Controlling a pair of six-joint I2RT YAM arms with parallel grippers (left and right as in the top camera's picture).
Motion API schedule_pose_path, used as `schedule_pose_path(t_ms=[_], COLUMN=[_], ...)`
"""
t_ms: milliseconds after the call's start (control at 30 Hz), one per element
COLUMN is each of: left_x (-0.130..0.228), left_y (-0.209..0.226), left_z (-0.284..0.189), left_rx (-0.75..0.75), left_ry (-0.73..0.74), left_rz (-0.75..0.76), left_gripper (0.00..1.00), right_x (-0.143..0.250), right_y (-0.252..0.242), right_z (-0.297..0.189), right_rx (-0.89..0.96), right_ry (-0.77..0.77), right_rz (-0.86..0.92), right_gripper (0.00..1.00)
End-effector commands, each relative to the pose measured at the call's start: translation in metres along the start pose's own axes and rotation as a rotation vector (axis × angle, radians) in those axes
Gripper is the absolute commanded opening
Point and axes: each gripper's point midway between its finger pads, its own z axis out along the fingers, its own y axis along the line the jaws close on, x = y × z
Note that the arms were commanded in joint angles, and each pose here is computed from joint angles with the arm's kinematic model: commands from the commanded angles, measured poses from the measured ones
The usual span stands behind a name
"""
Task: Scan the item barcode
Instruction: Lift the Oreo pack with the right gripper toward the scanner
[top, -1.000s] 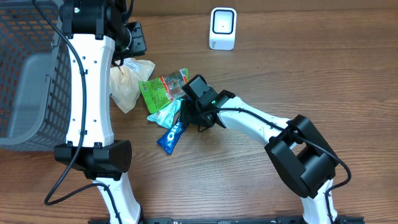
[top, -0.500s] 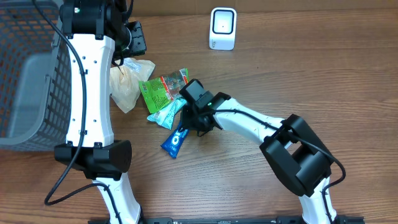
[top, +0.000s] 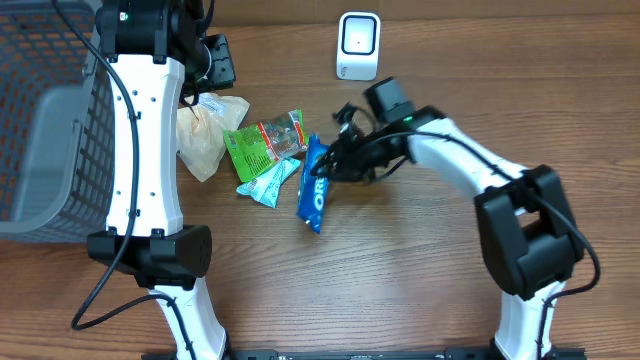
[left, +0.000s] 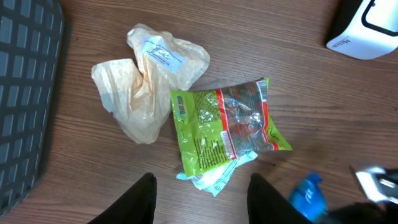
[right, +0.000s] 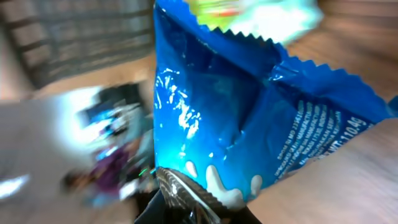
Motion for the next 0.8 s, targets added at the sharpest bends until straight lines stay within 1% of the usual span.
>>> schedule_pose_path(t_ms=[0, 67, 300, 400, 667, 767], left_x=[0.001, 0.001, 0.001, 0.0, 0.001, 0.001], left_y=[-0.002, -0.002, -0.002, -0.002, -0.002, -0.001], left_z=[-0.005, -0.005, -0.005, -0.005, -0.005, -0.005], left_rx=[0.013, 0.013, 0.013, 0.013, 0.013, 0.012], left_ry=[-0.01, -0.01, -0.01, -0.01, -0.009, -0.006], left_rz=[-0.008, -0.008, -0.008, -0.009, -0.008, -0.008], left_gripper=[0.4, 0.4, 0.41, 0.41, 0.41, 0.41], right_x=[0.024, 0.025, 0.027, 0.026, 0.02, 0.025], right_y=[0.079, 0.085, 0.1, 0.109, 0.132, 0.145], right_z=[-0.034, -0.041, -0.051, -0.062, -0.126, -0.147], right_rx=[-0.397, -0.445, -0.446, -0.444, -0.429, -0.419], right_ry=[0.107, 0.119, 0.107, 0.088, -0.058, -0.113], right_rz=[-0.208, -0.216, -0.236, -0.243, -0.337, -0.415], right_gripper=[0.04, 0.04, 0.04, 0.04, 0.04, 0.03])
